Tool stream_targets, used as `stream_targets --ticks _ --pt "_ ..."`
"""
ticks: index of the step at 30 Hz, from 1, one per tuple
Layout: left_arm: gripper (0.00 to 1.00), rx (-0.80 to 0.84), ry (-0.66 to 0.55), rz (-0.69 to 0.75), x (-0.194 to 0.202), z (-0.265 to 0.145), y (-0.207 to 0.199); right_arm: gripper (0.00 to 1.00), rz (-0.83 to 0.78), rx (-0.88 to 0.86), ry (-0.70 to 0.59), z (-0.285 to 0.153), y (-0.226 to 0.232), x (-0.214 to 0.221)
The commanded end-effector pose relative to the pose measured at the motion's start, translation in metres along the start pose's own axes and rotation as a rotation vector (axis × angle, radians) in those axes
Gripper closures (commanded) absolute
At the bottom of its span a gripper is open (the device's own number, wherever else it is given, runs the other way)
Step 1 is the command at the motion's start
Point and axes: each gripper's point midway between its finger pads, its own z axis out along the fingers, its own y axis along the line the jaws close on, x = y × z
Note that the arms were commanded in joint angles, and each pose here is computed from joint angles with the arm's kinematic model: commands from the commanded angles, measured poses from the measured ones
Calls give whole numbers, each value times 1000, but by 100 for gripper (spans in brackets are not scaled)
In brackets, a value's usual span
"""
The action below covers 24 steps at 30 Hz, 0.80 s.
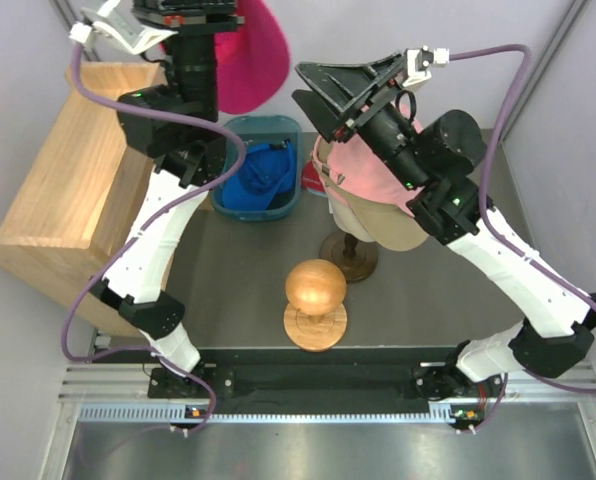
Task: Stack the hats
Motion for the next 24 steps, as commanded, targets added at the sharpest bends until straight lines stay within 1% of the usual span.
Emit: stream_targets --ticks 1,2,3,4,5,6,10,12,16,17,18,20,24 --pt "100 77 -107 10 -23 4 -24 4 185 -240 -48 -9 82 -20" --pt "100 94 -105 3 -22 2 -32 4 215 -237 -42 -5 75 -17" --pt "100 105 -109 5 -22 2 -37 4 244 -289 -53 -7 84 -20" --pt "100 120 -105 10 -20 0 -45 4 296 -303 -49 -6 85 -20" --pt "100 138 -100 15 -17 -1 -50 4 315 -307 -45 -4 81 -17" --pt "100 149 -97 17 -16 -2 -54 4 322 -330 -46 -5 87 -19" --pt "100 169 -91 8 -16 -8 -64 4 316 -316 -75 -5 81 -23" --pt "100 163 -97 25 -16 -7 -62 4 302 -313 -89 -7 82 -26" --pt "100 152 -111 117 -10 -5 -57 4 299 -311 -102 -12 86 -29" --pt "100 152 -104 130 -3 -5 -57 4 295 -303 -105 -15 85 -30" --pt "100 153 -114 143 -6 -4 -57 4 290 -298 -113 -16 84 -31" --pt "100 142 -116 181 3 -3 -53 4 287 -277 -120 -20 80 -31" --pt "100 128 -139 211 3 -1 -50 4 321 -248 -126 -25 68 -29"
